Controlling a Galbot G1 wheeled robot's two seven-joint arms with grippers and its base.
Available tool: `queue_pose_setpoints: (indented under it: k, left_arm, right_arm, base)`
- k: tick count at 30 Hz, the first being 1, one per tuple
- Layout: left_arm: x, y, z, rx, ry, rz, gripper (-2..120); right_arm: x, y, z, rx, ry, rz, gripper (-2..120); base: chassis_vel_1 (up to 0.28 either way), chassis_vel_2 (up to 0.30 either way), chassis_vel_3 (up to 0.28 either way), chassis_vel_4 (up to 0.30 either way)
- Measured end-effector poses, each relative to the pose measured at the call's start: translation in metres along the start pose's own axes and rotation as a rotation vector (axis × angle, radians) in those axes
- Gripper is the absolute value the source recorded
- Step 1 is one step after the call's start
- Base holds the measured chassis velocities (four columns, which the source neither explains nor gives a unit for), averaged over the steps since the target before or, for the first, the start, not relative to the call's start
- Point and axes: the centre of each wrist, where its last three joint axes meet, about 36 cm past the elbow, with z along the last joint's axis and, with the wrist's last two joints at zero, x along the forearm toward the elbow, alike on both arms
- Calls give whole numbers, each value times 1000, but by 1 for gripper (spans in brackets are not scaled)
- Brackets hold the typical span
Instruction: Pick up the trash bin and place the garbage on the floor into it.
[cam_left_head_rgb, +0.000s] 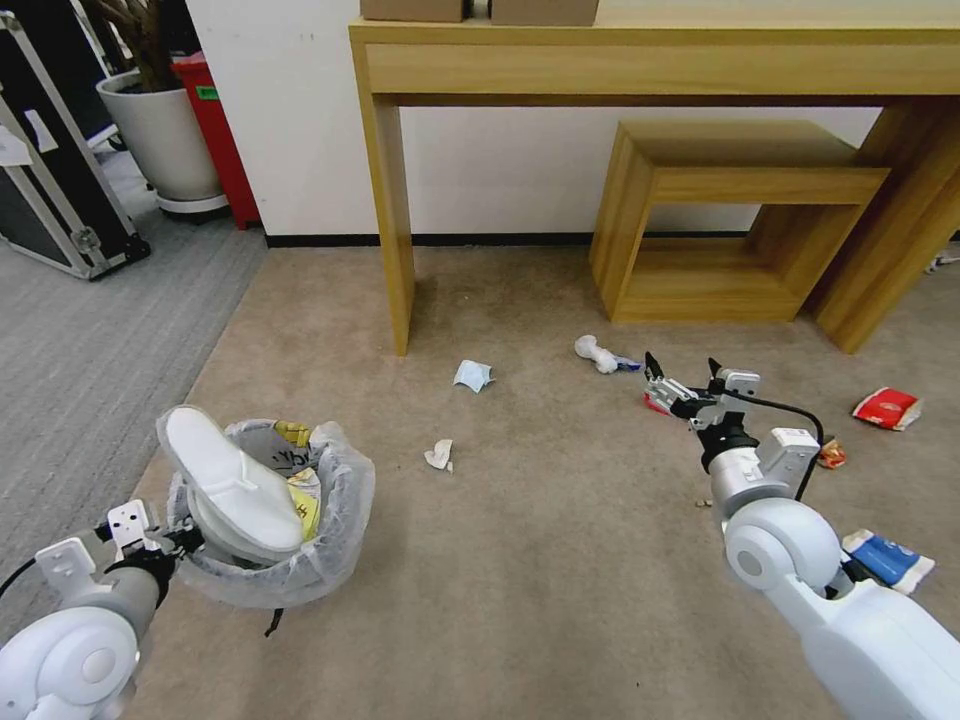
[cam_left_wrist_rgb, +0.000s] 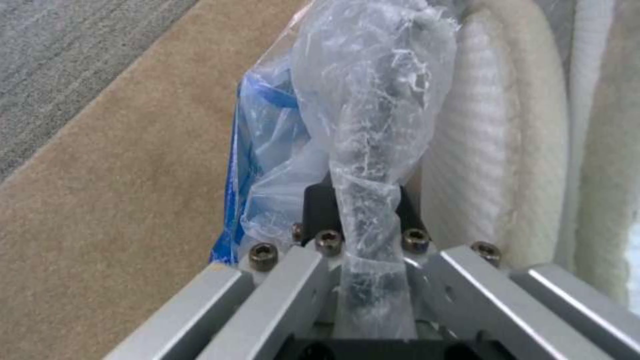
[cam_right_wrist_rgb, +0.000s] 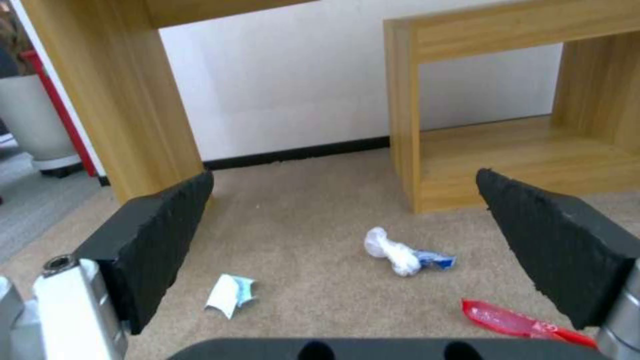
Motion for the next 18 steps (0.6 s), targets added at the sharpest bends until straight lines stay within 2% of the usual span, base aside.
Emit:
queue_pose_setpoints:
  k: [8, 11, 18]
  left_arm:
    - [-1, 0, 0, 3, -1, 0, 0]
    - [-2, 0, 1, 3, 0, 0, 0]
    - [-2, 0, 1, 2, -1, 0, 0]
  right_arm:
    - [1, -2, 4, 6, 4, 5, 100]
    - [1, -2, 5, 6, 3, 6, 100]
    - [2, -3, 9, 13, -9, -3, 100]
  base:
    - [24, 25, -18, -26]
    - [122, 96, -152, -161]
    - [196, 199, -208, -191]
